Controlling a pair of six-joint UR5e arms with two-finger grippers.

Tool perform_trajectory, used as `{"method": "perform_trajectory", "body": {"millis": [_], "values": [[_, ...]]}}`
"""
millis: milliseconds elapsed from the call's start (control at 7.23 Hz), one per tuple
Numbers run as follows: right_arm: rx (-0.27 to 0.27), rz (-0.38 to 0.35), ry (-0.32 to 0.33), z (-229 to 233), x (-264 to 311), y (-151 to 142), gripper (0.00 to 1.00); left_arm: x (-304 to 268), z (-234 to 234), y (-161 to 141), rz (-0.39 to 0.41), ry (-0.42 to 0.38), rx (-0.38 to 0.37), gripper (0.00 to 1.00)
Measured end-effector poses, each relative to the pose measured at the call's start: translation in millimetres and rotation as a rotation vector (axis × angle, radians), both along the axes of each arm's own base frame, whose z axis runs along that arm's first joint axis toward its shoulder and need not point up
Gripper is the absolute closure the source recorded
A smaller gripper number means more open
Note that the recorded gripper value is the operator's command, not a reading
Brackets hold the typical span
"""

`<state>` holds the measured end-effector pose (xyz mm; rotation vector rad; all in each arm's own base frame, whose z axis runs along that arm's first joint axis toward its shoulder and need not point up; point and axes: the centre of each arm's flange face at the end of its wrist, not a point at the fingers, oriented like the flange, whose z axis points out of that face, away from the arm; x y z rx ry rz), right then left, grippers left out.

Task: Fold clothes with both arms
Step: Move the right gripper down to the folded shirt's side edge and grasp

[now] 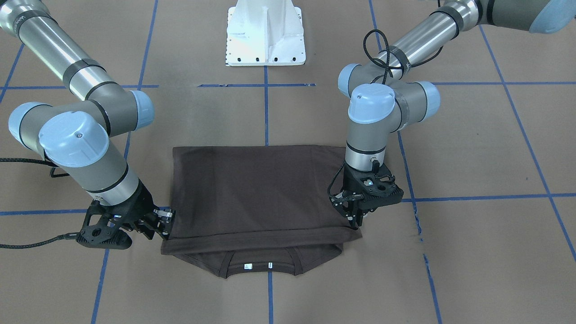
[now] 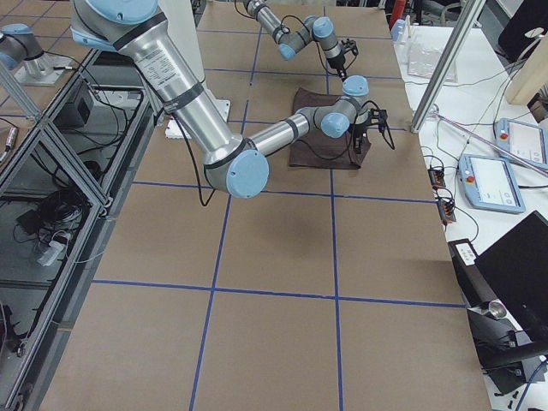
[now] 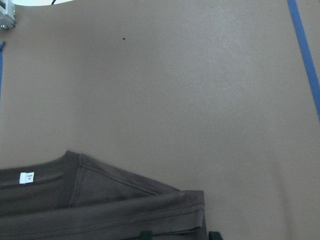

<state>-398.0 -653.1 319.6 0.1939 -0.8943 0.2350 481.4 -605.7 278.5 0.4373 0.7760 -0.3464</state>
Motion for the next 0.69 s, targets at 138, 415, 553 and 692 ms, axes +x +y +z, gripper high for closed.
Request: {"method": "perform_trajectory", "body": {"millis": [138,415,553,692], "values": [[-0.002,-0.013,-0.015,-4,1,4,0.00,-1,-1,1,0.010,-0.003,0.005,0.00],[-0.024,-0.058,-0.059,3,9,40,0.00,-6,-4,5,0.017,0.001,0.010,0.00],[-0.052,-0.071,-0.073,18,11,75,0.00,-12,-8,10,0.020,0.011,0.016,0.00],[-0.084,-0.074,-0.078,30,6,109,0.00,-17,-9,16,0.027,0.022,0.018,0.00]]}}
